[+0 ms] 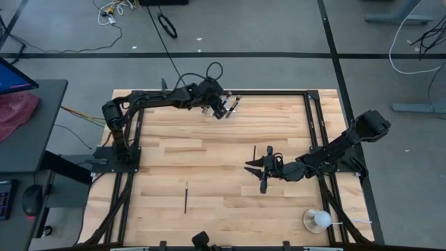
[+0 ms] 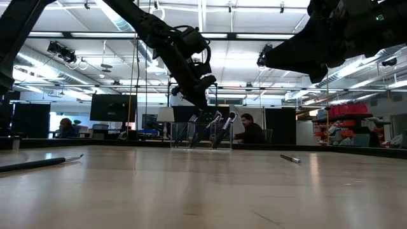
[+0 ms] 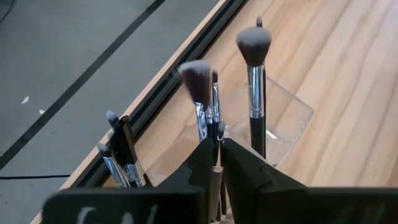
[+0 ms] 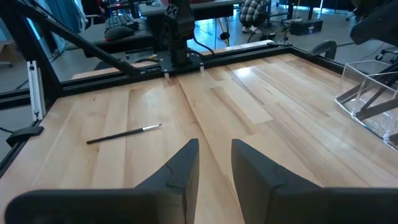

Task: Put items in baskets/containers
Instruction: Put the black eyeshadow brush into the transparent organizer

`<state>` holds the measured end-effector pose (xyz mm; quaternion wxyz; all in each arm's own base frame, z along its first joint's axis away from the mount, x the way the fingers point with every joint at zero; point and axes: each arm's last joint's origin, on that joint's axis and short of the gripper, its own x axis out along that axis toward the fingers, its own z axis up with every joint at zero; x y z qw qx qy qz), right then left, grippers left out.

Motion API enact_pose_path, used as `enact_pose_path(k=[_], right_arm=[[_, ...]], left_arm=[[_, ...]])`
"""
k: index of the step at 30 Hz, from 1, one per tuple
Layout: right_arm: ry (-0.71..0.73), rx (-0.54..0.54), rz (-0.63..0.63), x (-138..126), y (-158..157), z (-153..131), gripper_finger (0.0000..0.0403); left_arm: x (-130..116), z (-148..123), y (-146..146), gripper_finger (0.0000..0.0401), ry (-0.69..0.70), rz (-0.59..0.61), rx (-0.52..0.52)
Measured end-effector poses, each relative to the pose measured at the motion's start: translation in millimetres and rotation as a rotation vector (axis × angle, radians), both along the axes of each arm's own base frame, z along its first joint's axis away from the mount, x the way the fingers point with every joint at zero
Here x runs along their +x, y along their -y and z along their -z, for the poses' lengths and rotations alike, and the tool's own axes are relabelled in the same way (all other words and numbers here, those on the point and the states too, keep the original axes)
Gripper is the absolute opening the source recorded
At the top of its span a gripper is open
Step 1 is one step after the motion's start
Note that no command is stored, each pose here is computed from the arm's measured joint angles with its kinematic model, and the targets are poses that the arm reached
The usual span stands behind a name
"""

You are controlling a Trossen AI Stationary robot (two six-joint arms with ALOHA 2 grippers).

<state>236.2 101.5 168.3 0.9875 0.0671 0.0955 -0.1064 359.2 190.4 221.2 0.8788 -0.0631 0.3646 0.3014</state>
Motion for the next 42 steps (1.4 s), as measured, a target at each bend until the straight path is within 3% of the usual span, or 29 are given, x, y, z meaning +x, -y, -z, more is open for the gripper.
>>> enact_pose_path(k=[13,22,27,29,36,42], right_arm=[[-0.001,0.001,0.000,0,0,0,0.0098],[-0.013,-0.006,0.000,0,0,1,0.0098],[-0.086,0.080,0.013,-2,8,6,0.0105],[-0.149,0.107,-0.025,-3,11,10,0.0115],[-0.446,0.118,-0.232,-10,20,31,0.0188],[-0.521,-0.061,-0.456,-7,36,35,0.0239]], left_arm=[[4,10,-4,0.0124,-0.010,-0.061,0.027],[-4,-22,9,0.0150,0.029,-0.026,0.067],[-14,-51,46,0.0137,0.015,0.051,0.112],[-18,-50,67,0.0129,-0.006,0.084,0.141],[-36,-12,150,0.0104,0.068,0.247,0.154],[-45,22,213,0.0094,0.138,0.420,0.123]])
